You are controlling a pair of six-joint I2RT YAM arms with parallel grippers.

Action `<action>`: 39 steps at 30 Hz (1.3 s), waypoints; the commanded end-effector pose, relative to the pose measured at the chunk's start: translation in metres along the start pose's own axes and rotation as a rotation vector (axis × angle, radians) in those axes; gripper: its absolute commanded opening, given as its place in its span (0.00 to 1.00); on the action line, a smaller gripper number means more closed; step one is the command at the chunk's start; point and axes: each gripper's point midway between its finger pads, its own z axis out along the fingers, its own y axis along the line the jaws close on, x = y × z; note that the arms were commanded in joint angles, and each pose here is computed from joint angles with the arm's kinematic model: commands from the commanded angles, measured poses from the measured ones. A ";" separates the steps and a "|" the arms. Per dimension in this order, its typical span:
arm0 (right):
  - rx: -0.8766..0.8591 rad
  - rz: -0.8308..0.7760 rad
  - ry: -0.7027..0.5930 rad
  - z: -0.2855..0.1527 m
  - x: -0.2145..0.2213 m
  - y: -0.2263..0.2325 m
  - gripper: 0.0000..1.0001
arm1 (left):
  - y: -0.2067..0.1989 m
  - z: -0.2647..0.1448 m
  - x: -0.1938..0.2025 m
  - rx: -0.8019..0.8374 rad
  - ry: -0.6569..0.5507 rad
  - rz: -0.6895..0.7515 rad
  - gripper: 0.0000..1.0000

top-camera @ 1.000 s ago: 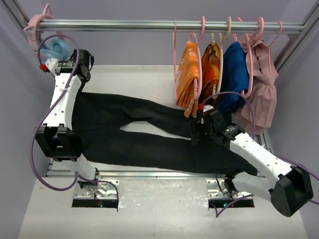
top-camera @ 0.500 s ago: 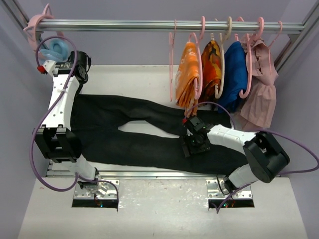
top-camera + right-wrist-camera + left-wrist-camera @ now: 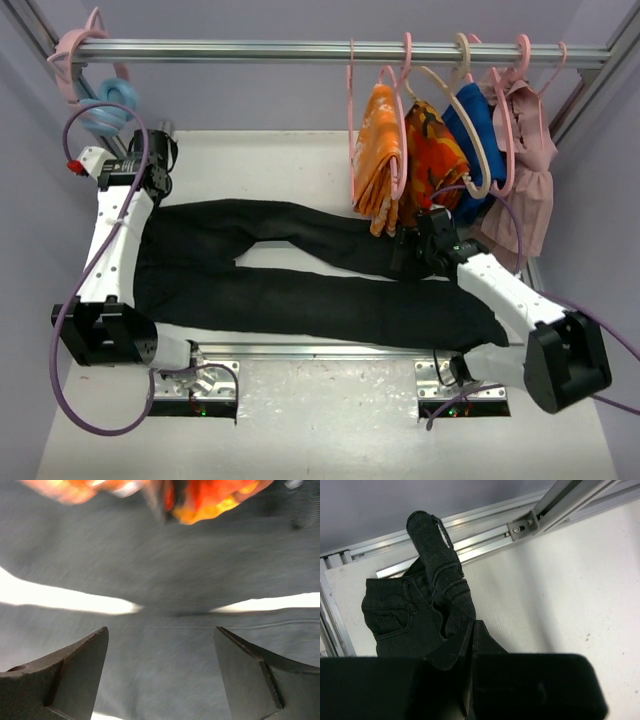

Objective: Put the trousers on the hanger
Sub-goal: Flatten out the trousers at the center of the board.

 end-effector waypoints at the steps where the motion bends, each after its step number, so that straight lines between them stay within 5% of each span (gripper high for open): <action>1: 0.117 0.100 -0.092 0.017 -0.053 -0.017 0.84 | 0.005 -0.022 -0.015 0.130 -0.028 -0.088 0.00; 18: 0.395 0.334 -0.242 0.051 -0.128 -0.074 0.79 | 0.025 -0.016 0.028 0.249 0.027 0.006 0.00; 39: 0.566 0.351 -0.209 0.116 -0.125 -0.096 0.79 | 0.028 -0.014 0.043 0.321 0.035 0.064 0.00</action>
